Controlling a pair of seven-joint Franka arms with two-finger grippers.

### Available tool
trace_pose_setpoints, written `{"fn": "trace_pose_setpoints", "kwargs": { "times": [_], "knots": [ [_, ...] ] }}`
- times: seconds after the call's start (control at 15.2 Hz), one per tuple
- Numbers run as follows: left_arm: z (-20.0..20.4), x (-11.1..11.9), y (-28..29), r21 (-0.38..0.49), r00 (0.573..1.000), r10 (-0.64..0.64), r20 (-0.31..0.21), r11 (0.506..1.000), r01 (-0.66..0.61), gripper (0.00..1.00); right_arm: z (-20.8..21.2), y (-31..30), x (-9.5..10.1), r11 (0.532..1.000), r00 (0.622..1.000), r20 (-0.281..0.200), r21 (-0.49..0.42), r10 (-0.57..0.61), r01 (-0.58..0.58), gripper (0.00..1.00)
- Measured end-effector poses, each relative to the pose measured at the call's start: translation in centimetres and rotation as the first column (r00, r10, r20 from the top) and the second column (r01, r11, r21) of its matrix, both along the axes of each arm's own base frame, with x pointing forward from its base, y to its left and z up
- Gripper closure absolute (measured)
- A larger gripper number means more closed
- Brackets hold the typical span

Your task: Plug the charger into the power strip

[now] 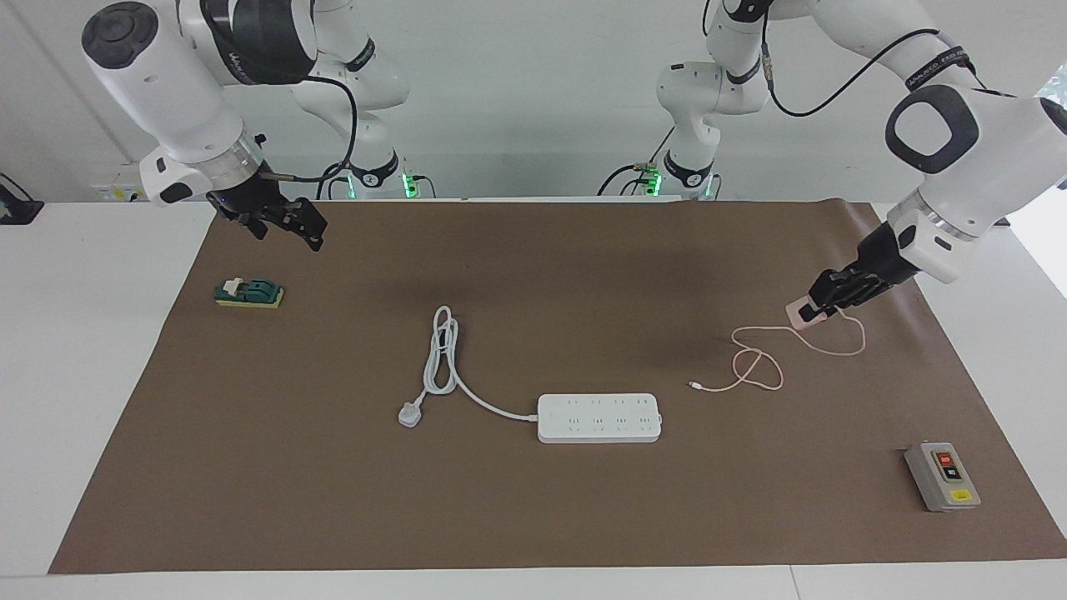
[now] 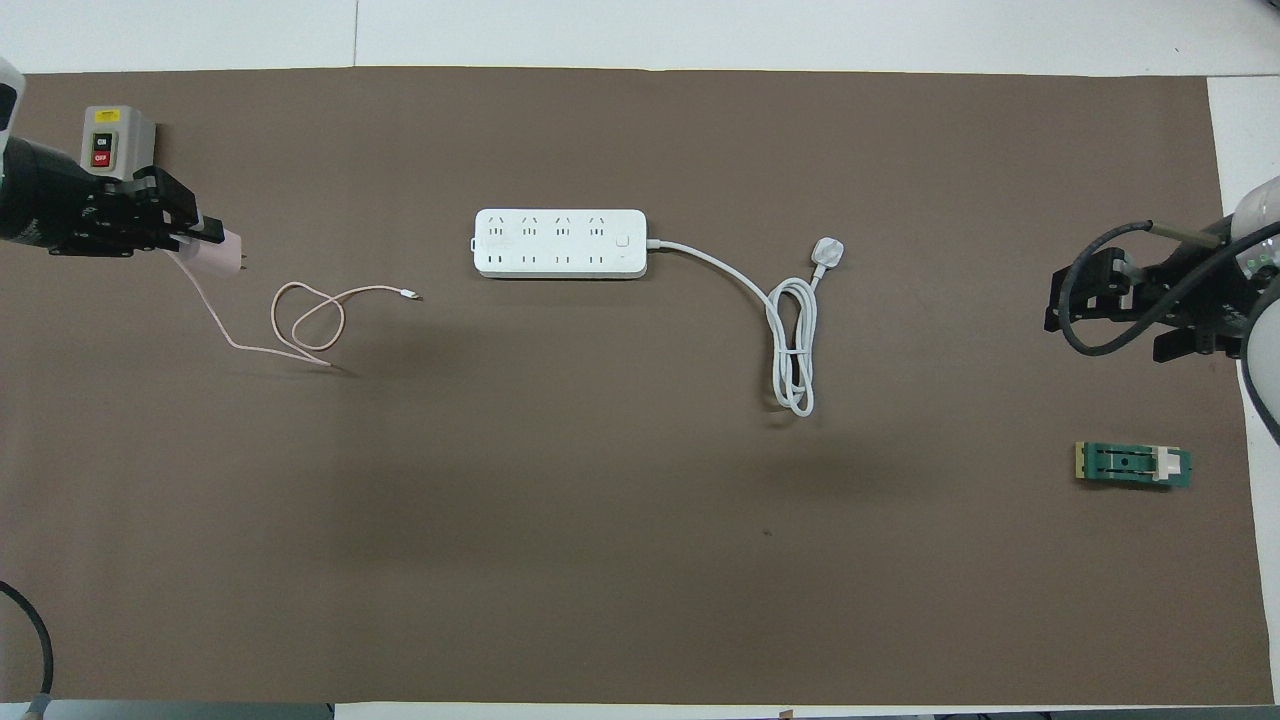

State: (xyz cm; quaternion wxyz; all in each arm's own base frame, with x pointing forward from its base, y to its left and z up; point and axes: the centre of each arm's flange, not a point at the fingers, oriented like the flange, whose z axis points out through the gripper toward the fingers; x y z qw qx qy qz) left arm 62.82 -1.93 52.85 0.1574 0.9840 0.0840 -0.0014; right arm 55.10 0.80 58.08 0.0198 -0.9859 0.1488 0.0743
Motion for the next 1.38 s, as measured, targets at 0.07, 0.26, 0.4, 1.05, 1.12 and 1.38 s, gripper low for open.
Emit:
{"fn": "trace_pose_setpoints", "kwargs": {
  "times": [0.07,0.26,0.4,1.05,1.12,1.38],
  "knots": [
    [-0.1,-0.1,-1.0,0.03,1.0,0.002,-0.01,1.0,-0.002,0.69,0.0,0.0,-0.1,1.0,1.0,0.0,0.0,0.0,0.0,0.0],
    [-0.2,-0.3,-3.8,0.069,0.999,0.03,-0.031,0.997,-0.028,0.69,0.1,-0.1,-0.1,1.0,1.0,0.011,0.001,-0.002,0.002,0.0],
    [-0.2,-0.4,-4.9,0.074,0.998,0.055,-0.043,0.996,-0.052,0.69,0.1,-0.2,0.0,1.0,1.0,0.02,0.001,-0.004,0.004,0.0],
    [-0.8,-1.3,-7.1,0.24,0.975,0.204,-0.091,0.955,-0.177,0.69,-0.2,-2.7,-0.1,0.998,0.998,0.023,-0.021,0.055,-0.054,0.0],
    [-0.7,-1.2,-7.1,0.243,0.954,0.286,-0.087,0.935,-0.258,0.69,-0.2,-2.6,-0.1,0.998,0.998,0.024,-0.021,0.061,-0.061,0.0],
    [-0.1,-0.5,-7.3,0.225,0.833,0.55,-0.051,0.819,-0.527,0.69,-0.3,-1.9,0.2,0.994,0.994,0.037,-0.021,0.104,-0.103,0.0]
  ]
}}
